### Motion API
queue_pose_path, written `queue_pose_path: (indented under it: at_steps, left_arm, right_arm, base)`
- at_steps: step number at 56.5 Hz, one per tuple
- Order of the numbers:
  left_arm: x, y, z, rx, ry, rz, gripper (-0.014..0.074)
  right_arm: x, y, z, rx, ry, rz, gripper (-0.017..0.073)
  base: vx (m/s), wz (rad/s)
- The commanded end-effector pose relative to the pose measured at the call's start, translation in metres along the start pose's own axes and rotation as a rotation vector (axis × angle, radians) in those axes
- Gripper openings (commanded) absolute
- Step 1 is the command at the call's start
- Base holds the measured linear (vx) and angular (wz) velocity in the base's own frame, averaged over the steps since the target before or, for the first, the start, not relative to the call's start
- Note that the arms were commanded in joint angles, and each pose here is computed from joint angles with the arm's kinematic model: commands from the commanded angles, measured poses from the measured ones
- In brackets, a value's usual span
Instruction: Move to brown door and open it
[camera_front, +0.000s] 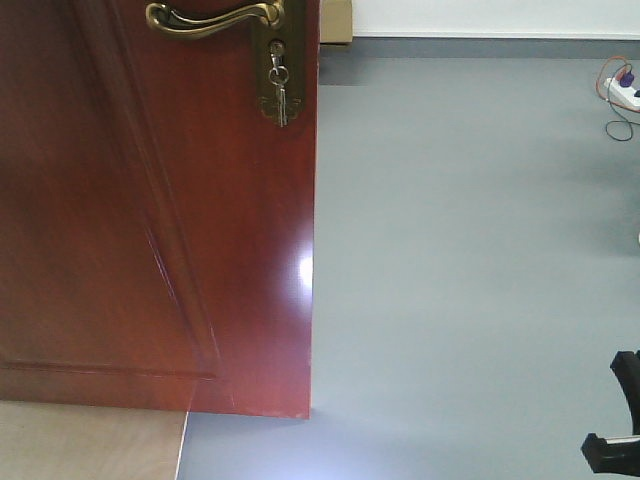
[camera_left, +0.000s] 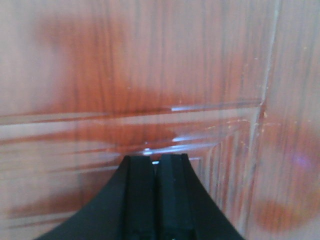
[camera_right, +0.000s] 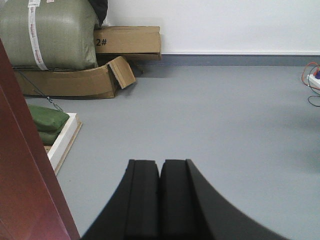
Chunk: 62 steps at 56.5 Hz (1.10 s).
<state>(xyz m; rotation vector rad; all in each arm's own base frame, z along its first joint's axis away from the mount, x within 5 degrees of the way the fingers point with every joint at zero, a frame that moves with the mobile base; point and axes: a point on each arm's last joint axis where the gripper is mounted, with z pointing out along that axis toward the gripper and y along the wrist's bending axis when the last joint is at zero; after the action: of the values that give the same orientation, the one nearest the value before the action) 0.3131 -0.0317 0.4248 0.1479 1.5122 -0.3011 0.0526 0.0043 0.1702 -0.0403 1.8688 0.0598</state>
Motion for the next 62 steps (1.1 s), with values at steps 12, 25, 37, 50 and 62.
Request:
queue_pose_path:
  at_steps: [12,25,37,50,62]
  left_arm:
    - [-0.0225,-0.0073,-0.0090,0.029,-0.076,-0.016,0.0036]
    - [-0.0225,-0.0073,-0.0090,0.029,-0.076,-0.016,0.0036]
    - [-0.0225,-0.0073,-0.0090,0.029,-0.076,-0.016,0.0036]
    - [-0.0225,-0.0073,-0.0090,0.029,-0.076,-0.016,0.0036]
    - [-0.0225,-0.0073,-0.0090,0.029,-0.076,-0.016,0.0036]
  right_arm:
    - [-0.0058,-0.0005,-0.0001,0.005,-0.078,-0.010,0.0000]
    - [-0.0058,-0.0005,-0.0001,0.005,-0.078,-0.010,0.0000]
    - [-0.0058,-0.0005,-0.0001,0.005,-0.078,-0.010,0.0000]
    - [-0.0058,-0.0005,-0.0001,0.005,-0.078,-0.010,0.0000]
    - [-0.0058,-0.0005,-0.0001,0.005,-0.078,-0.010,0.0000]
  base:
    - [0.00,0.00]
    - [0.00,0.00]
    - [0.00,0.00]
    - [0.00,0.00]
    - [0.00,0.00]
